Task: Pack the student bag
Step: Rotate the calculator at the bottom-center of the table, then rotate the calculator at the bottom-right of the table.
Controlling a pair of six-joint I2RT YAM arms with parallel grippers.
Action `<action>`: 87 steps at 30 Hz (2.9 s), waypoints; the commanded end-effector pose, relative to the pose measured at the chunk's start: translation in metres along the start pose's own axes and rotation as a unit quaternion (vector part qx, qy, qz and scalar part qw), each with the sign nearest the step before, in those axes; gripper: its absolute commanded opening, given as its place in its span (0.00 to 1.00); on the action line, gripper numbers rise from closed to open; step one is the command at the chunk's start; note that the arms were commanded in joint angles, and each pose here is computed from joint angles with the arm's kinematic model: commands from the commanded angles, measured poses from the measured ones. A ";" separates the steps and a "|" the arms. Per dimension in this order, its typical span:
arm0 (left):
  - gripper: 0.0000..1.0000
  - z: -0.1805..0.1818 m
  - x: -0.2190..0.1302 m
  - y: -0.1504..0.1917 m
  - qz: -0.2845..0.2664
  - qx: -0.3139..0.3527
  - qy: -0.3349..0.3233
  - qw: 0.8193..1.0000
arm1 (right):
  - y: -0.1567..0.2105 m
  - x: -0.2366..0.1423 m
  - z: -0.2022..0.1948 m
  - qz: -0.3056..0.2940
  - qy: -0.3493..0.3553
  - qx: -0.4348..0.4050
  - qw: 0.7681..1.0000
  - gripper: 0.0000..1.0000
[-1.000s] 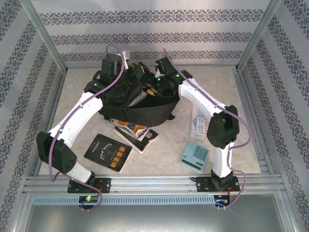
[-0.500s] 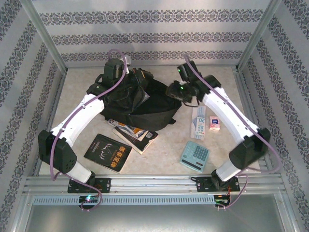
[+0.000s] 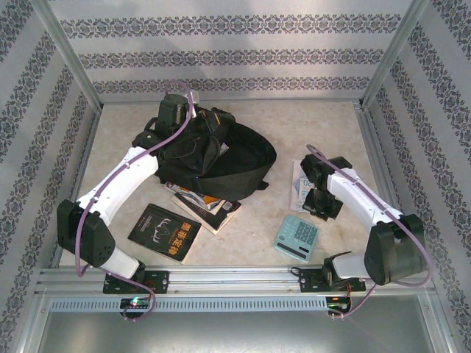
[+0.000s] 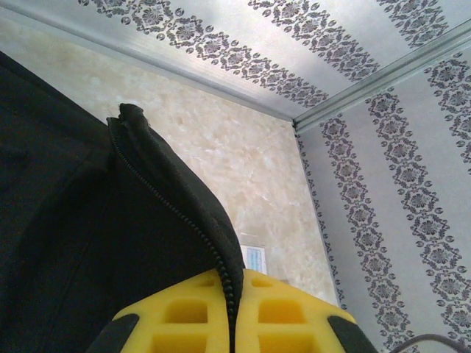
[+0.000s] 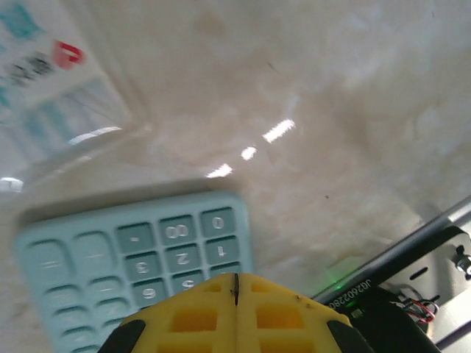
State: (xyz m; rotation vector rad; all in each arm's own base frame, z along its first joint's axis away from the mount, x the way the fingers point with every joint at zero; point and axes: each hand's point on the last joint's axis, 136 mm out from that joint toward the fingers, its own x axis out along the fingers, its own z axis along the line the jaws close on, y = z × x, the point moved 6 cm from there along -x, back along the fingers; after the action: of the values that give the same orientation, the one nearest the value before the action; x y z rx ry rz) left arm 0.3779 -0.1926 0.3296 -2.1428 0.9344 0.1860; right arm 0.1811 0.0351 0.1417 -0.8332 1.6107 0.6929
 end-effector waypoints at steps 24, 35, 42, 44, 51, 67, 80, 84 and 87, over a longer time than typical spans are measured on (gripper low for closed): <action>0.00 -0.017 -0.028 -0.007 -0.034 0.011 0.032 0.999 | 0.006 0.050 0.042 0.074 -0.096 -0.045 0.992 0.00; 0.00 -0.016 -0.026 -0.005 -0.031 0.008 0.033 0.999 | -0.043 -0.015 0.150 0.040 -0.313 -0.135 0.939 0.06; 0.00 -0.014 -0.023 -0.005 -0.029 0.010 0.030 0.999 | -0.002 -0.041 0.139 0.047 -0.274 -0.281 0.919 0.02; 0.00 -0.015 -0.021 -0.006 -0.029 0.010 0.031 0.999 | 0.026 -0.034 0.135 0.069 -0.262 -0.321 0.907 0.00; 0.00 -0.016 -0.018 -0.009 -0.029 0.014 0.030 0.999 | 0.107 -0.017 0.134 0.128 -0.256 -0.406 0.868 0.00; 0.00 -0.015 -0.018 -0.007 -0.027 0.011 0.030 0.999 | 0.134 0.039 0.107 0.176 -0.076 -0.434 0.880 0.00; 0.00 -0.017 -0.016 -0.008 -0.029 0.007 0.035 0.999 | 0.069 0.041 0.075 0.045 0.099 -0.398 0.911 0.00; 0.00 -0.016 -0.015 -0.008 -0.029 0.006 0.034 0.999 | 0.055 0.031 0.078 0.033 0.080 -0.380 0.921 0.00; 0.00 -0.017 -0.015 -0.009 -0.029 0.007 0.034 0.999 | 0.067 0.007 0.090 0.035 -0.052 -0.373 0.926 0.11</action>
State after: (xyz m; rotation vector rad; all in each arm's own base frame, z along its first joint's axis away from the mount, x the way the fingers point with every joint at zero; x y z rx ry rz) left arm 0.3673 -0.1880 0.3298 -2.1440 0.9326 0.1811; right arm 0.1716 0.1316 0.0906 -1.3350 1.4682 1.4293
